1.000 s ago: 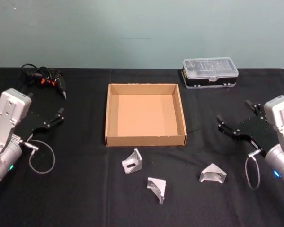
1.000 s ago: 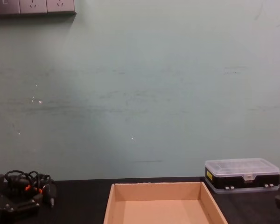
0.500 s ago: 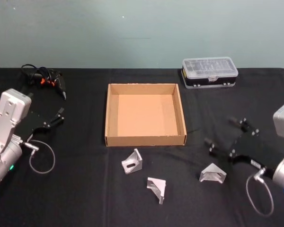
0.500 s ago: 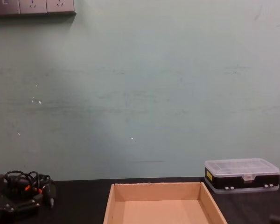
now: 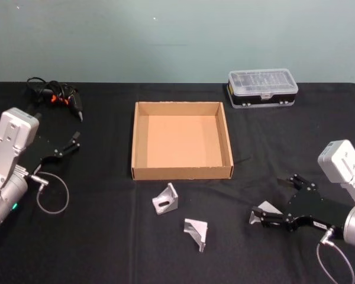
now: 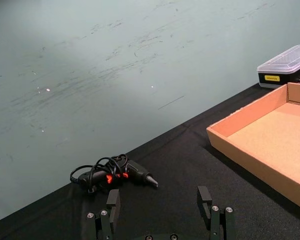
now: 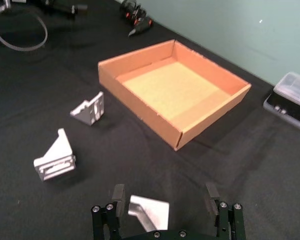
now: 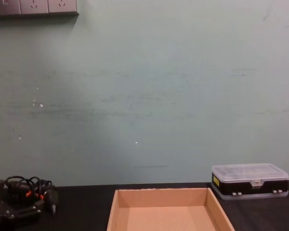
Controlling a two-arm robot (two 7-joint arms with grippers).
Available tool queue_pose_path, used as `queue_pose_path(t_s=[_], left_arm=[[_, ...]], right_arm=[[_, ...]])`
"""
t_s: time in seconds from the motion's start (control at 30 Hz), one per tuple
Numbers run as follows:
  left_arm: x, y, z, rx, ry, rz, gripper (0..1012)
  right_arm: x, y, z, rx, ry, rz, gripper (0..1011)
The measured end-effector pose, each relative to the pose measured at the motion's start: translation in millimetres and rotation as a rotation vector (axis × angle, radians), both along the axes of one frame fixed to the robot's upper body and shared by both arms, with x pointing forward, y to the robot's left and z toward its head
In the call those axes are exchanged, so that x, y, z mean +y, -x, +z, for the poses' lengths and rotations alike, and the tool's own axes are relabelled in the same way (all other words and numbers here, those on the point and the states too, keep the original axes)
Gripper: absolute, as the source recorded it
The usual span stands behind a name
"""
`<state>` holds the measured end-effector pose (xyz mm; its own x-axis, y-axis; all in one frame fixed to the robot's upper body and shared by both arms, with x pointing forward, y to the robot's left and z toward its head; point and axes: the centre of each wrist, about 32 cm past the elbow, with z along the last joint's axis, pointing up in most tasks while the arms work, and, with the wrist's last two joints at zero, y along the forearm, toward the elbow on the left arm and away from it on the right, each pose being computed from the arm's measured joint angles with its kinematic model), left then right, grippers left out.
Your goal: Use one hand to pick up the angle iron from the table and place it into the box.
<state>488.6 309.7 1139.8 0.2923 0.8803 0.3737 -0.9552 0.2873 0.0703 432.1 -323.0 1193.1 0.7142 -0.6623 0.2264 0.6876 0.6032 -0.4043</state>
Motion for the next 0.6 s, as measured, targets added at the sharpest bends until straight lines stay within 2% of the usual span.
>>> queue_pose_path(t_s=[0.13, 0.6], left_arm=[[0.0, 0.0, 0.0, 0.000, 0.000, 0.000, 1011], [0.0, 0.0, 0.0, 0.000, 0.000, 0.000, 1011]], right_arm=[[0.5, -2.2, 0.1, 0.034, 0.028, 0.011, 1000], [3.8, -7.0, -6.9, 0.099, 0.039, 0.004, 1000]])
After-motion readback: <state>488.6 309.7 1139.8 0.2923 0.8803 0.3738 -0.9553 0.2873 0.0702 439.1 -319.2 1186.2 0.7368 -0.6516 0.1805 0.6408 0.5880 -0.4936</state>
